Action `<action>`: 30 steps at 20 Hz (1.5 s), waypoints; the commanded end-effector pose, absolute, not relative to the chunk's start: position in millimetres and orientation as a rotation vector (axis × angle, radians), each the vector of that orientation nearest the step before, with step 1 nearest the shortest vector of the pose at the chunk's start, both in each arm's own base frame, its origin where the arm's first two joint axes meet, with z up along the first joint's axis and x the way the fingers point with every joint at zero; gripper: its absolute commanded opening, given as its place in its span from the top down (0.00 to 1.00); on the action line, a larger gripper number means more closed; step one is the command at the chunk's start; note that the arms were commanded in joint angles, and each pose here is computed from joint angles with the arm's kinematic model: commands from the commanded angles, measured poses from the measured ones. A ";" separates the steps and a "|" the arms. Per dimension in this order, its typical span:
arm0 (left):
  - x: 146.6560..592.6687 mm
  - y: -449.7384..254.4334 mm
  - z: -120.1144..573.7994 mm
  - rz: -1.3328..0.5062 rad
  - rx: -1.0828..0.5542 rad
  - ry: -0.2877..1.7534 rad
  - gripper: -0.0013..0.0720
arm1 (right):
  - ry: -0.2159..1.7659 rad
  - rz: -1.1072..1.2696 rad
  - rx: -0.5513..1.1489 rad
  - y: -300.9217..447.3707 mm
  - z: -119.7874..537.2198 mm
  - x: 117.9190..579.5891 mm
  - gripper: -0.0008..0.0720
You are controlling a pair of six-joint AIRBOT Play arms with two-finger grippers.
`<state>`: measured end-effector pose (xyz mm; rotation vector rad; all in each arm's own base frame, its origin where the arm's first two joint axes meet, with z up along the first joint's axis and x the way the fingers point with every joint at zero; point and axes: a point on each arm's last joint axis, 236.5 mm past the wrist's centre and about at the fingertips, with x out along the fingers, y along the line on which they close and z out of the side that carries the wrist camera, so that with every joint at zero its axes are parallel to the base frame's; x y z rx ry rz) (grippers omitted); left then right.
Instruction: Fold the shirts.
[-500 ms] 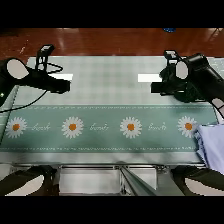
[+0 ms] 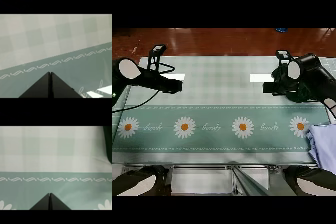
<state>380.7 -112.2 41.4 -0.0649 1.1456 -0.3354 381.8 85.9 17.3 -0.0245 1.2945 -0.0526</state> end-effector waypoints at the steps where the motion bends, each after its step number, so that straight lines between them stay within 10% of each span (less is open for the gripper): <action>1: 380.9 -111.8 41.1 -0.335 -0.065 1.146 0.96 | 1.296 -0.053 -0.024 85.7 17.0 381.6 0.95; 12: 425.1 -111.1 59.5 -0.299 -0.086 0.952 0.96 | 1.087 -0.012 -0.026 93.0 34.7 427.9 0.95; 13: 436.1 -106.7 62.8 -0.281 -0.073 0.907 0.90 | 1.001 -0.021 -0.078 85.8 45.2 445.6 0.81; 15: 462.8 -101.7 68.3 -0.249 -0.067 0.804 0.28 | 0.822 -0.064 -0.196 68.4 66.3 483.5 0.46; 18: 483.9 -93.6 58.9 -0.218 -0.071 0.762 0.29 | 0.776 -0.231 -0.343 14.5 51.1 511.4 0.42; 30: 477.1 -88.2 64.6 -0.179 -0.177 0.836 0.29 | 1.277 -0.433 0.130 -115.1 -102.8 442.8 0.52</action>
